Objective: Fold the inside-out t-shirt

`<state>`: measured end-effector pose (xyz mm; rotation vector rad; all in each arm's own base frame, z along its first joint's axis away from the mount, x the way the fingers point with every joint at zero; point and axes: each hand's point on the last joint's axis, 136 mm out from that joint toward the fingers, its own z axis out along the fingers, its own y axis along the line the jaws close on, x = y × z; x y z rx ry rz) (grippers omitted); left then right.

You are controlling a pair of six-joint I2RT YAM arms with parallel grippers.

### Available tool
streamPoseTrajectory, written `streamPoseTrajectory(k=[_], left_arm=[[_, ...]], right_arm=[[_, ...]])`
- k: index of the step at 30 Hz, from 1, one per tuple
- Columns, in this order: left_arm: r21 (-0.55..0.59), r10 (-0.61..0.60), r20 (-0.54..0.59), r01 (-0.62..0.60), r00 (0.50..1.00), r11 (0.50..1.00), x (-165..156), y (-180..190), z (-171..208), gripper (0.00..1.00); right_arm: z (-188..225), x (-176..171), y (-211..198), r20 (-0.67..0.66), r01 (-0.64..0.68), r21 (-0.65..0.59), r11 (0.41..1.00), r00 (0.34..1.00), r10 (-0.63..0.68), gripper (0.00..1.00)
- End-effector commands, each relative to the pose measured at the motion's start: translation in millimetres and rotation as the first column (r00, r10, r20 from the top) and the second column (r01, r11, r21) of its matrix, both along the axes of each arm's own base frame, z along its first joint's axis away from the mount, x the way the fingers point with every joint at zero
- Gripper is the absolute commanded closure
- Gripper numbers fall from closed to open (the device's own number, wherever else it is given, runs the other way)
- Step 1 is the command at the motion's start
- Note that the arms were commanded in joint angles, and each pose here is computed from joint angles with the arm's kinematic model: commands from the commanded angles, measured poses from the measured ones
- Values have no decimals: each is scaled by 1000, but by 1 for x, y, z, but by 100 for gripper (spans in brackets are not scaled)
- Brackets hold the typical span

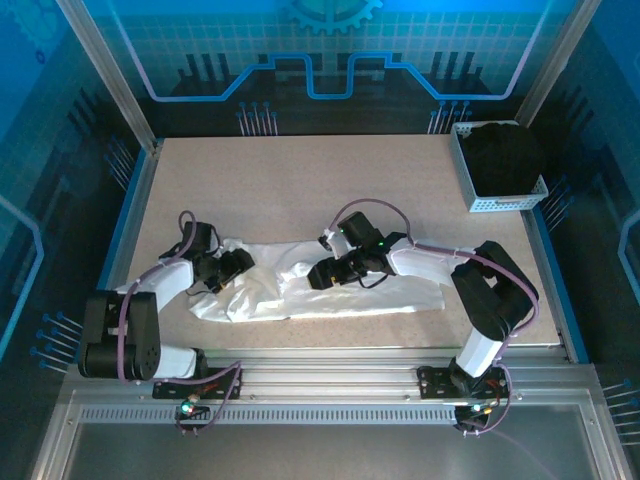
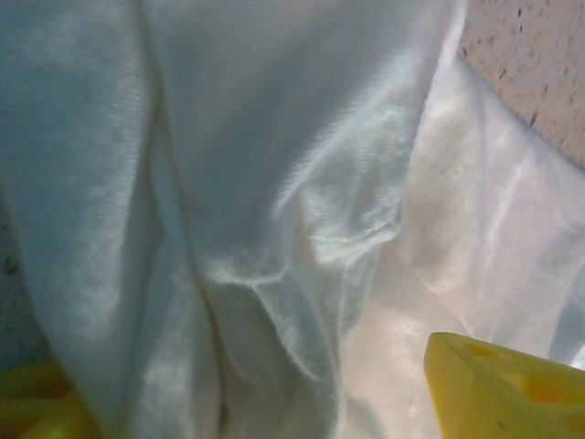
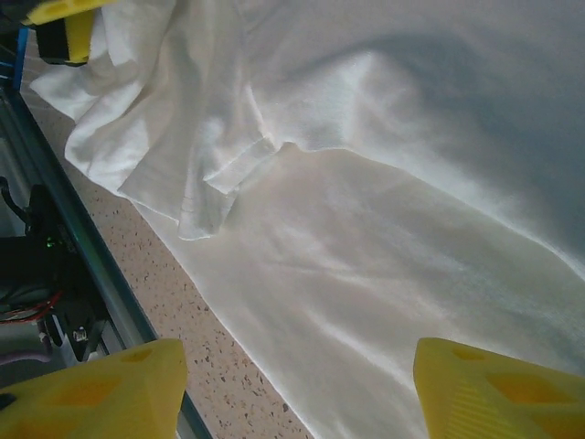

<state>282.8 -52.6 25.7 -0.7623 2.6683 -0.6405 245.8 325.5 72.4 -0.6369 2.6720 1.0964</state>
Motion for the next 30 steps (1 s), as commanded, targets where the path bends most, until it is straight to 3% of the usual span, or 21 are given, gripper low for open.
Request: streamPoseTrajectory(k=[1,5,10,18,22,26,30], left_arm=[[-47,-55,-75,52,996,998,-11,-16,-15,39],[-60,-121,-78,117,990,991,-7,-31,-19,56],[18,-94,-72,96,993,995,4,-20,-18,97],[301,39,2,-38,999,953,40,38,27,100],[533,97,-20,-72,995,843,49,94,49,100],[767,140,-112,-4,984,642,56,157,76,100],[861,163,-168,64,972,505,72,188,98,100]], right_arm=[[2,0,2,-13,2,24,1000,1000,-2,33],[4,1,-1,-4,10,10,1000,1000,-10,33],[3,1,-4,-2,19,-7,1000,1000,-19,34],[19,19,-28,69,67,-33,997,996,-64,34],[24,32,-51,79,125,-35,991,989,-122,34],[27,38,-72,86,172,-39,984,982,-169,34],[27,38,-90,106,205,-57,977,974,-198,34]])
